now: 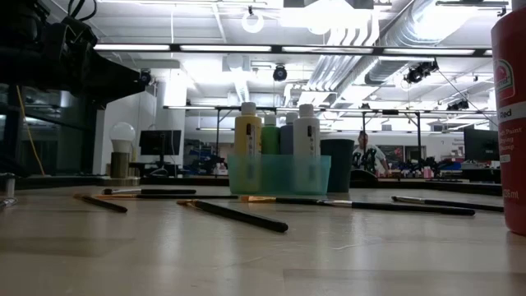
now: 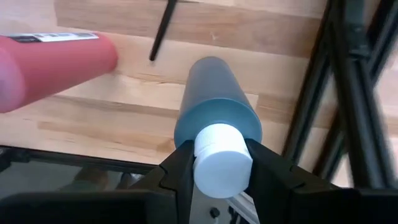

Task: Pick & Place Paint Supplies
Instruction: Put the dark blue paint bottle into the green bin

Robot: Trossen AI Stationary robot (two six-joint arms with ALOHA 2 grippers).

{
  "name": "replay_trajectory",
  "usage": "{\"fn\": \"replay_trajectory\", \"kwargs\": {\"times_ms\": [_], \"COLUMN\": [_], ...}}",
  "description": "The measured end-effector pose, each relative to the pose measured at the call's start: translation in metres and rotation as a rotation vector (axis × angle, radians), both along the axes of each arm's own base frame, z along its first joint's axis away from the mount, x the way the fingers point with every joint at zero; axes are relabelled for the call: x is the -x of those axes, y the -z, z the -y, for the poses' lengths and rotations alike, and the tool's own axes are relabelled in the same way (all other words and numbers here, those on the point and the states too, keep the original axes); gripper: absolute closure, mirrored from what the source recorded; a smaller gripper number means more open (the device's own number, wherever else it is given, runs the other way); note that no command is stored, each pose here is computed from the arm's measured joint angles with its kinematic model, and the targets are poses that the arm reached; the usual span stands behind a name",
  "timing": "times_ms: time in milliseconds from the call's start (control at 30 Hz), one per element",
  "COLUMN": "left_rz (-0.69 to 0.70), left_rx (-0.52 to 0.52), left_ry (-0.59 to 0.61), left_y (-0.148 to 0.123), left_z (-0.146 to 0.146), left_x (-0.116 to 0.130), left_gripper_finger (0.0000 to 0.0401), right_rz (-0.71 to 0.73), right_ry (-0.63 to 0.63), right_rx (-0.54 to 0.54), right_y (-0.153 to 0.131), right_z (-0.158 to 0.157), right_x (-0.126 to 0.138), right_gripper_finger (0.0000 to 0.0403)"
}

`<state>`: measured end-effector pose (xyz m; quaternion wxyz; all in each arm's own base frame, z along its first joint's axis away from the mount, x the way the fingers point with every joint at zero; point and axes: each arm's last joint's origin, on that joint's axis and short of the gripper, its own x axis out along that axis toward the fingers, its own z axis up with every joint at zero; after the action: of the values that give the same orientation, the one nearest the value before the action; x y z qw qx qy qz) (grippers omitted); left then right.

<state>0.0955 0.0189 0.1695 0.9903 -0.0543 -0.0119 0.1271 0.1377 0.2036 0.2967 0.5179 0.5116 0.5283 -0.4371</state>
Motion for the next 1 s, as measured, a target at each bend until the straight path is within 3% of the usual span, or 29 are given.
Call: {"fn": "replay_trajectory", "kwargs": {"times_ms": [300, 733, 1000], "left_rz": [0.0, 0.0, 0.0], "left_rx": [0.0, 0.0, 0.0], "left_ry": [0.0, 0.0, 0.0], "left_y": [0.0, 0.0, 0.0], "left_z": [0.0, 0.0, 0.0], "left_x": [0.0, 0.0, 0.0], "left_gripper_finger": [0.019, 0.019, 0.019], "right_rz": [0.069, 0.257, 0.34], "right_ry": [-0.007, -0.055, -0.246], "right_rx": [0.086, 0.222, 0.378], "right_y": [-0.035, -0.079, -0.101], "right_z": [0.05, 0.151, 0.205], "right_x": [0.002, -0.019, -0.05], "right_gripper_finger": [0.0288, 0.0288, 0.0288]}}
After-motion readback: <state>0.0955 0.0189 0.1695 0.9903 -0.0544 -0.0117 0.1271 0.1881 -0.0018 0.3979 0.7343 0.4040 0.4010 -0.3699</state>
